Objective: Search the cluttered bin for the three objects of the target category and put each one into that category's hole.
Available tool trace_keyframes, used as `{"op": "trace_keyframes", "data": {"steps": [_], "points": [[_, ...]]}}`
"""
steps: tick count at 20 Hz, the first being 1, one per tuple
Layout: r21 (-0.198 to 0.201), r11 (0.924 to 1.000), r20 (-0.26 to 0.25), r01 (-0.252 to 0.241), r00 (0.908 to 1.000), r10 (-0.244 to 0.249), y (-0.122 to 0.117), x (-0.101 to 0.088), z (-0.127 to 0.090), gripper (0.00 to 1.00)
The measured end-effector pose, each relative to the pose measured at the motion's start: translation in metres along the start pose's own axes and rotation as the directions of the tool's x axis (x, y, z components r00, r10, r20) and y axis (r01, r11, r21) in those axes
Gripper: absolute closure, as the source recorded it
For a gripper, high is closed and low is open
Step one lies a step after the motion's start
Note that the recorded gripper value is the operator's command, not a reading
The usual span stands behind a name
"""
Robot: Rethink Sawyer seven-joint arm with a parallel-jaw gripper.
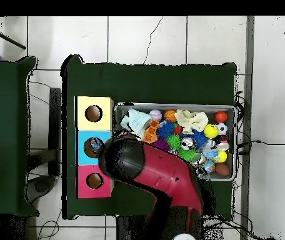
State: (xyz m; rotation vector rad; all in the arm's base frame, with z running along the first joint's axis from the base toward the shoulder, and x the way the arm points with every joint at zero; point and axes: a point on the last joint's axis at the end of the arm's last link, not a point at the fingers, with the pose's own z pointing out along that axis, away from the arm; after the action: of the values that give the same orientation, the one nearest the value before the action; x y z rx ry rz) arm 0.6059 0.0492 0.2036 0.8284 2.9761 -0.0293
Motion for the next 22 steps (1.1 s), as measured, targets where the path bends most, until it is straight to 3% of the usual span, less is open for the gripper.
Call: {"op": "trace_keyframes", "data": {"steps": [1, 6, 12, 22], "points": [[0.006, 0.9998, 0.019, -0.02, 0.9996, 0.02, -0.019, -0.008, 0.005, 1.0], [0.026, 0.9986, 0.036, -0.046, 0.9983, 0.045, -0.06, -0.016, 0.021, 1.0], [0.036, 0.9991, 0.012, -0.022, 0.9997, 0.022, -0.071, -0.009, 0.034, 1.0], [0.012, 0.9995, -0.017, 0.028, 0.9995, -0.028, -0.078, -0.014, 0.051, 1.0]]}}
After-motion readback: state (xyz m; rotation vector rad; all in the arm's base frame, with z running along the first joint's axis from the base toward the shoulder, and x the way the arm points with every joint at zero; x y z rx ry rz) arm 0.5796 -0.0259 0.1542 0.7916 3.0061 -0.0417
